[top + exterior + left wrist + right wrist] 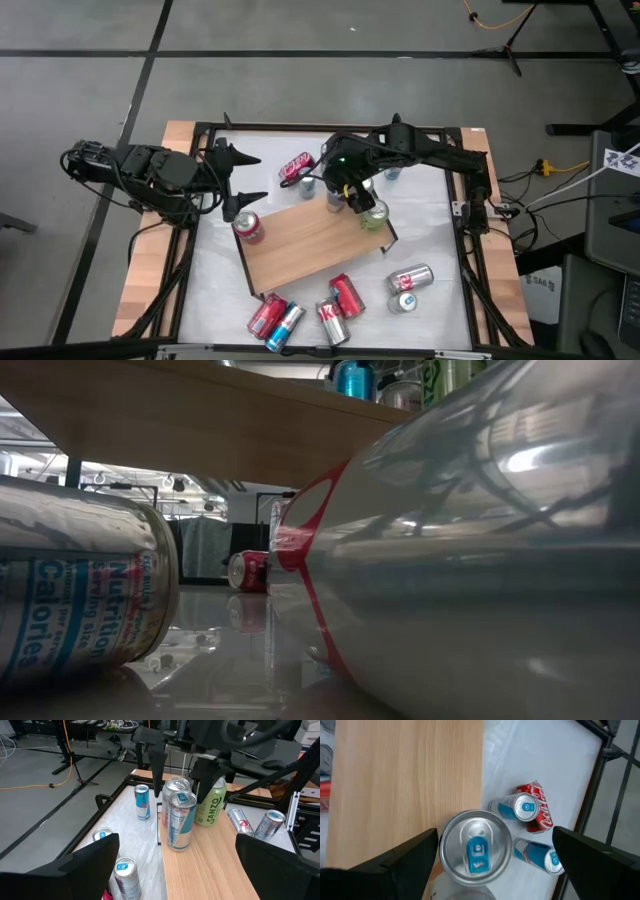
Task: Place canned beverage on shelf
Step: Put the blue soda can on the shelf aligned with the other blue soda can
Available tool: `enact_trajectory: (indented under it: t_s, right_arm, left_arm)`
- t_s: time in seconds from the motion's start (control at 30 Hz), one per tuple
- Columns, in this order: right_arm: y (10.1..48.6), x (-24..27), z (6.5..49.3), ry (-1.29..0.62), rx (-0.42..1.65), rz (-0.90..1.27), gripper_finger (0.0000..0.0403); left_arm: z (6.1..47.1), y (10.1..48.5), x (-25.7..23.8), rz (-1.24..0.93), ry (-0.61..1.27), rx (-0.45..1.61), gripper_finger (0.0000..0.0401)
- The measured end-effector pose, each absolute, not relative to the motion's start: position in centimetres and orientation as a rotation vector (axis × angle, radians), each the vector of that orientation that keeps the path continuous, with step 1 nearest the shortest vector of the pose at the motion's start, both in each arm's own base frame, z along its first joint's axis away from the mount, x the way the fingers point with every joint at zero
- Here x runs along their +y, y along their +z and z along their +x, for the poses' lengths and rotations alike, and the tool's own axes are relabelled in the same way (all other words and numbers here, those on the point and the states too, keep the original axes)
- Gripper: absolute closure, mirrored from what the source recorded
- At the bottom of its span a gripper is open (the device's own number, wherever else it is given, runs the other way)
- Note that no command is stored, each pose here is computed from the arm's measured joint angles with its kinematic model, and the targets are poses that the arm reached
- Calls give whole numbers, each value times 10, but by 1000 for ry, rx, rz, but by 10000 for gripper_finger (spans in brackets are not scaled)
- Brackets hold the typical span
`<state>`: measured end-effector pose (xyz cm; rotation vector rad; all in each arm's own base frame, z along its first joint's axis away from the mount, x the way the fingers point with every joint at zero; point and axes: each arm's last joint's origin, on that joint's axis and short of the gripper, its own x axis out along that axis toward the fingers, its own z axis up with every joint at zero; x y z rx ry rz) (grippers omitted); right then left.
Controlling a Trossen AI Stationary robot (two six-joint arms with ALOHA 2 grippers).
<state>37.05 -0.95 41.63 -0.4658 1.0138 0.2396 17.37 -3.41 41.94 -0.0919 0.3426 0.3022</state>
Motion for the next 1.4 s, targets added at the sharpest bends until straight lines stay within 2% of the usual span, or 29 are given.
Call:
enact_trajectory:
  t_s: [0.3, 0.57, 0.77, 1.3, 1.4]
  right_arm:
    - [439, 7, 348, 202, 958, -376, 22]
    - [469, 55, 308, 216, 863, -204, 22]
    - [476, 97, 287, 239, 868, -31, 22]
    - [417, 196, 249, 61, 1175, 208, 22]
    - [404, 208, 243, 41, 1224, 200, 22]
  left_arm:
    - [174, 419, -34, -92, 297, 347, 6]
    - [174, 419, -35, -94, 286, 350, 6]
    - [174, 419, -35, -97, 269, 353, 6]
    - [174, 419, -35, -97, 269, 353, 6]
    - [174, 419, -35, -97, 270, 353, 6]
